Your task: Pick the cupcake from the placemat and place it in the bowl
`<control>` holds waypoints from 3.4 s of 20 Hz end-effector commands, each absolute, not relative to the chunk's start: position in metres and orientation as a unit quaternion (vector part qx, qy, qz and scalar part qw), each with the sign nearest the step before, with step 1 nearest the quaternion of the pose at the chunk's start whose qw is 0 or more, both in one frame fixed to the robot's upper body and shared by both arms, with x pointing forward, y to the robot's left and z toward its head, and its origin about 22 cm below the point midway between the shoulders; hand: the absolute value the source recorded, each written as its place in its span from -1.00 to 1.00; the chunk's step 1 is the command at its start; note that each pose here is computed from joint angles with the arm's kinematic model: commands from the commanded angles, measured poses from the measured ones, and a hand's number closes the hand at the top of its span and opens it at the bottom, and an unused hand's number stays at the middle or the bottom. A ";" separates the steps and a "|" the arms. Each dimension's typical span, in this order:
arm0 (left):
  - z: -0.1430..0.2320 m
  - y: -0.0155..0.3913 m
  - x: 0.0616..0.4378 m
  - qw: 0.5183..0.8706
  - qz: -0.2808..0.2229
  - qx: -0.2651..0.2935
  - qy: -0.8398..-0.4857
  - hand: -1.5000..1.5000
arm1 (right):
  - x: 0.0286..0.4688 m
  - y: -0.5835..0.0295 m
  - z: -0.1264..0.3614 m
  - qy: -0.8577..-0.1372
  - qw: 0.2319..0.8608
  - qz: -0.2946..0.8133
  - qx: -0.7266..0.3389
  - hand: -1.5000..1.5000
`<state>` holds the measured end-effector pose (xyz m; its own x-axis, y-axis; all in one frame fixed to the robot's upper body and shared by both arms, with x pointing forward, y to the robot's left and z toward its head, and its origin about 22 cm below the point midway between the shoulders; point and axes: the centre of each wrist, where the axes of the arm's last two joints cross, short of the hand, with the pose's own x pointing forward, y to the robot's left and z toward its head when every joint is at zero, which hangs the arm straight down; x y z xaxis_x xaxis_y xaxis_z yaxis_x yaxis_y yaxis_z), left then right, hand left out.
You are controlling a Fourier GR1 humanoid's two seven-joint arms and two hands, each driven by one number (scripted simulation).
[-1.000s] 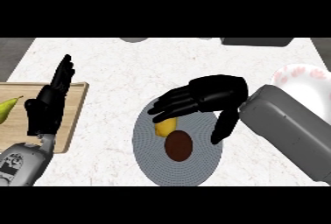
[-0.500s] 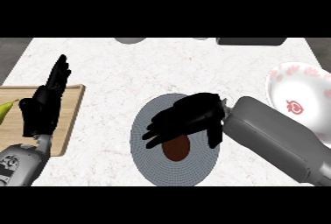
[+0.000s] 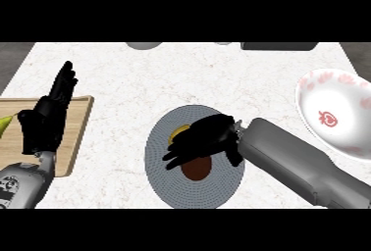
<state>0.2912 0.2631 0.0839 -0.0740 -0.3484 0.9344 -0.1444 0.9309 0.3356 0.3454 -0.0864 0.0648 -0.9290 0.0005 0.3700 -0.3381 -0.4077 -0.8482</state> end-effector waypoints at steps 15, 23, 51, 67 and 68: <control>0.067 0.268 0.286 0.657 -0.077 0.172 -0.730 0.00 | 0.324 -0.046 -0.001 -0.509 0.038 0.840 0.182 1.00; 0.093 0.274 0.292 0.654 -0.076 0.176 -0.731 0.00 | 0.344 -0.044 0.002 -0.541 0.042 0.817 0.196 1.00; 0.066 0.305 0.266 0.677 -0.037 0.228 -0.699 0.00 | 0.187 -0.143 0.037 -0.733 0.542 0.384 -0.147 1.00; 0.083 0.278 0.286 0.664 -0.071 0.165 -0.726 0.00 | 0.189 -0.290 0.133 -0.748 0.573 0.177 -0.285 1.00; 0.080 0.256 0.286 0.661 -0.072 0.171 -0.727 0.00 | 0.218 -0.276 0.131 -0.745 0.573 0.176 -0.291 1.00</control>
<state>0.2838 0.2685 0.0772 -0.0626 -0.3490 0.9350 -0.1646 0.9276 0.3352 0.1857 -0.2546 0.1286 -0.1850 0.6487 0.7382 0.1580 0.7611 -0.6291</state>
